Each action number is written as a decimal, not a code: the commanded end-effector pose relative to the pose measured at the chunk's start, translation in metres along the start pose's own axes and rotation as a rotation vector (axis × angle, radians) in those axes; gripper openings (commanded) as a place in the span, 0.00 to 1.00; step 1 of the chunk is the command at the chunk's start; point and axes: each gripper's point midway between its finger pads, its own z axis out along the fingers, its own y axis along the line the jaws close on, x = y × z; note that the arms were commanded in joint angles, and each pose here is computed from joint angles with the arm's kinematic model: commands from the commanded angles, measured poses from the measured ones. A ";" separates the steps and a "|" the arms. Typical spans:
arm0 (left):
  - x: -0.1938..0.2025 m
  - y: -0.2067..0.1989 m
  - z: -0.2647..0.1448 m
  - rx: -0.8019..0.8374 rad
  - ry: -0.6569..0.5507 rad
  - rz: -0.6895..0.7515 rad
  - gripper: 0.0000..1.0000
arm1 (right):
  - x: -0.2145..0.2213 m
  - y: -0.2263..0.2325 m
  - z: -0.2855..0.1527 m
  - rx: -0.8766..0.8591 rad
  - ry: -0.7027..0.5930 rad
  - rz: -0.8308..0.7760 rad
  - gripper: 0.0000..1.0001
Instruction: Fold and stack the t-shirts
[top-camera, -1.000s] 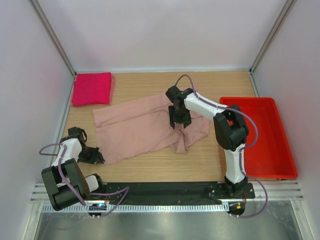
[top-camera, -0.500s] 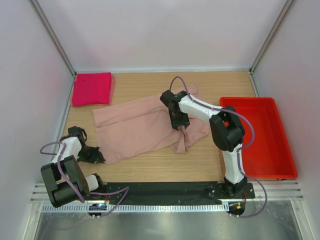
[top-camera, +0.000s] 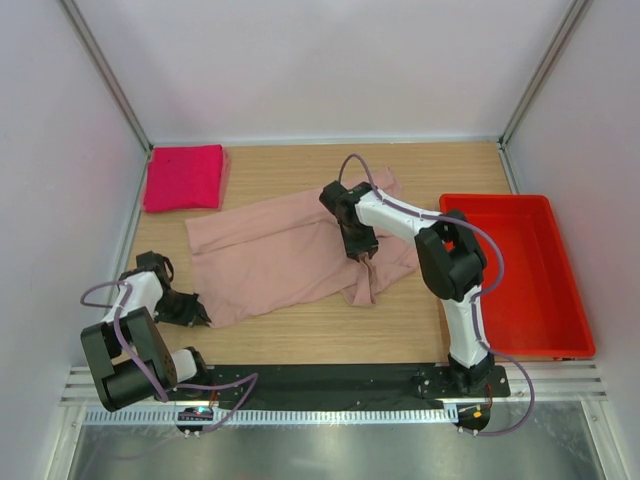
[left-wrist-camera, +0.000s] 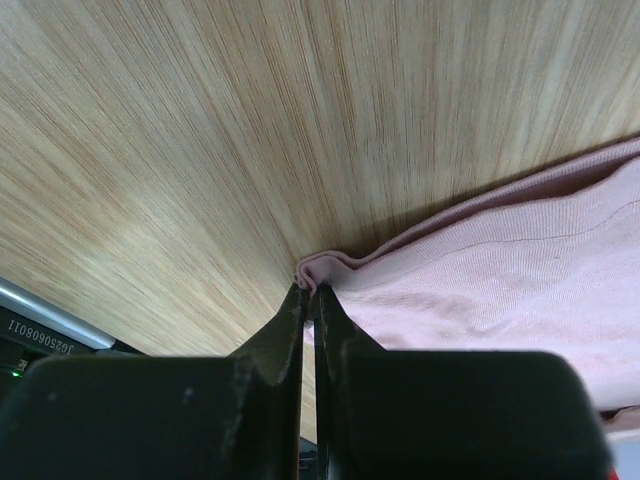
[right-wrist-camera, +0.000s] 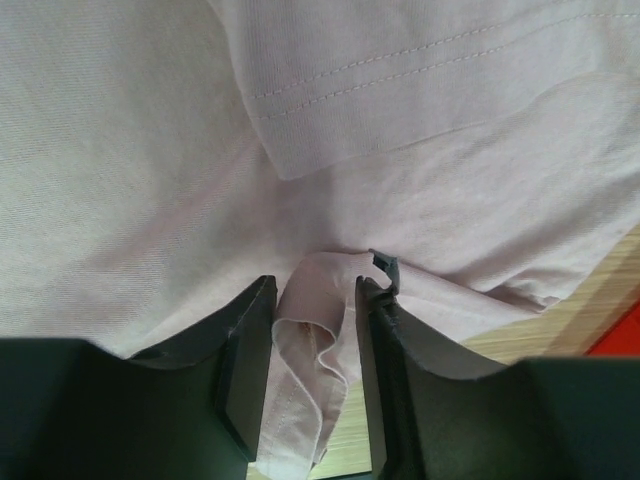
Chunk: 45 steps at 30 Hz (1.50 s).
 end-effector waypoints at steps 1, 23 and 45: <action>-0.007 -0.005 0.001 0.009 -0.025 0.013 0.02 | -0.012 0.006 -0.010 -0.020 -0.039 0.021 0.37; -0.004 0.007 -0.016 0.003 -0.042 -0.030 0.00 | 0.089 -0.120 -0.093 -0.117 -0.193 0.579 0.01; -0.041 -0.029 -0.062 0.082 -0.147 0.122 0.00 | 0.030 -0.113 -0.119 -0.209 -0.265 0.512 0.01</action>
